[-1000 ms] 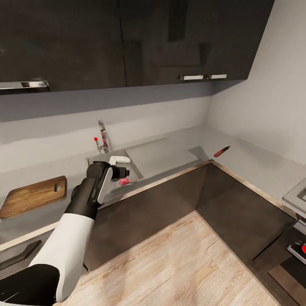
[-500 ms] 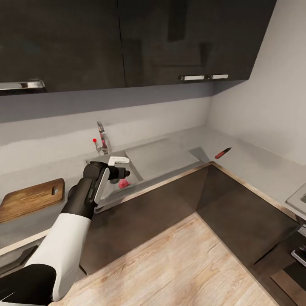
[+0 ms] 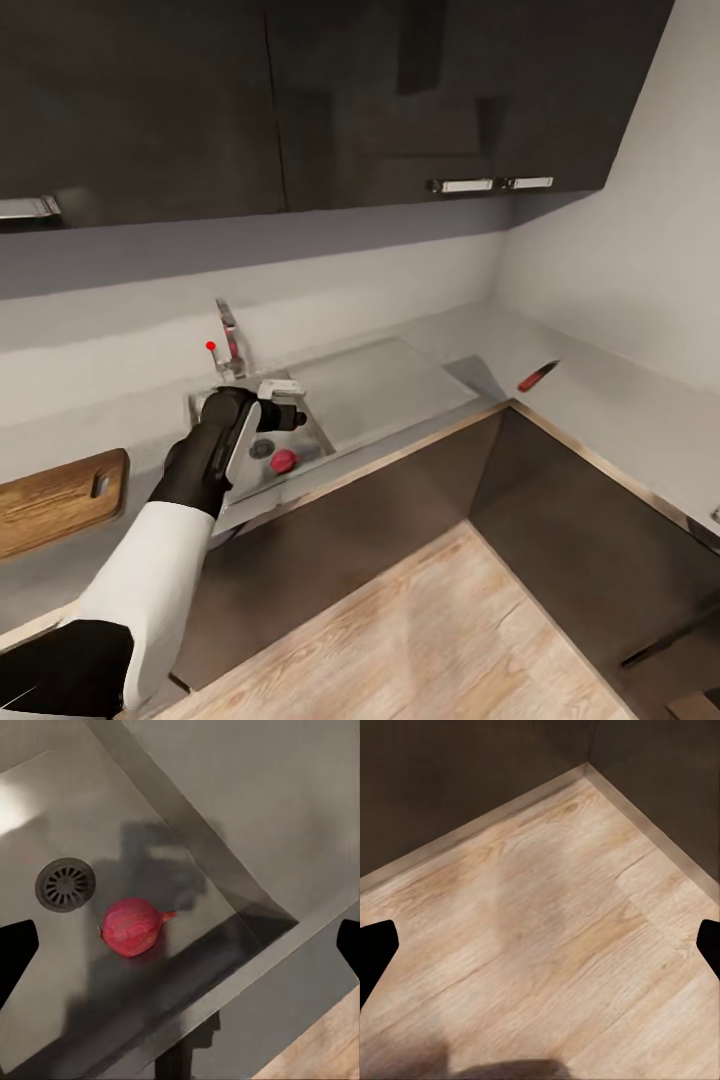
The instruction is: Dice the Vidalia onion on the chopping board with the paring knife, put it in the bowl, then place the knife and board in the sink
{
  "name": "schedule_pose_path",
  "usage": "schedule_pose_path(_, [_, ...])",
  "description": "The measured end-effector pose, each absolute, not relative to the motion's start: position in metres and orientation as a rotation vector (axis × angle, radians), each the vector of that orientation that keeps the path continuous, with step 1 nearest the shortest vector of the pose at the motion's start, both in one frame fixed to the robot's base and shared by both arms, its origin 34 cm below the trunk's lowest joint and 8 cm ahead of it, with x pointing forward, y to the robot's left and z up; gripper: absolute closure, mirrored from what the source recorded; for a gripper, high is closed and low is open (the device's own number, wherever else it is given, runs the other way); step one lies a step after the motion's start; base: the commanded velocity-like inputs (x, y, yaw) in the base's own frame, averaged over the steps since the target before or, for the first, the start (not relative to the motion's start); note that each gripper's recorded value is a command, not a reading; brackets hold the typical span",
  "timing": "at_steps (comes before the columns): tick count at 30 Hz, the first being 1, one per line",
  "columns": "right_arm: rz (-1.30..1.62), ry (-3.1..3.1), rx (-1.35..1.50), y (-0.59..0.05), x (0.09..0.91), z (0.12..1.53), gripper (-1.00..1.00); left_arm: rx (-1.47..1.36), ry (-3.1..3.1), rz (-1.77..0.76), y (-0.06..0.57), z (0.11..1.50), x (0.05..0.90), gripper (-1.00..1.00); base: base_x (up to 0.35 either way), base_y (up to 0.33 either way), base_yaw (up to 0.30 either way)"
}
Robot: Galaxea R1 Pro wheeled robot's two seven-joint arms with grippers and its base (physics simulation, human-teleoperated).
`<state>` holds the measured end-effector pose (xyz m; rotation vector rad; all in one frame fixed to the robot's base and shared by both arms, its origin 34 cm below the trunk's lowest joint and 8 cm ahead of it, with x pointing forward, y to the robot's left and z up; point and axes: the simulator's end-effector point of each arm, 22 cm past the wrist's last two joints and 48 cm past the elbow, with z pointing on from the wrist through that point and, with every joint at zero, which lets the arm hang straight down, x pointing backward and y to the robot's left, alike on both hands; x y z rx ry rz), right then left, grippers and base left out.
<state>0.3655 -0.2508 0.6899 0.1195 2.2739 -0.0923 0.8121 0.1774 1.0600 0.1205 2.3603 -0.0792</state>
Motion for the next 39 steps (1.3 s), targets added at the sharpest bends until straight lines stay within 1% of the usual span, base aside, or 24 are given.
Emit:
schedule_pose_path(4, [-0.093, 2.275, 0.119, -0.251, 0.365, 0.69, -1.0, 0.122, 2.382, -0.076, 0.178, 1.052, 0.81, -1.0, 0.163, 0.0, 0.0])
schedule_pose_path(18, [-0.093, 2.275, 0.119, -0.251, 0.365, 0.69, -1.0, 0.099, 2.418, -0.015, 0.212, 1.037, 0.808, -1.0, 0.01, 0.0, 0.0])
schedule_pose_path(39, [-0.092, 2.273, 0.12, -0.25, 0.366, 0.69, -1.0, 0.103, 2.559, -0.01, 0.215, 0.982, 0.787, -1.0, 0.009, 0.0, 0.0])
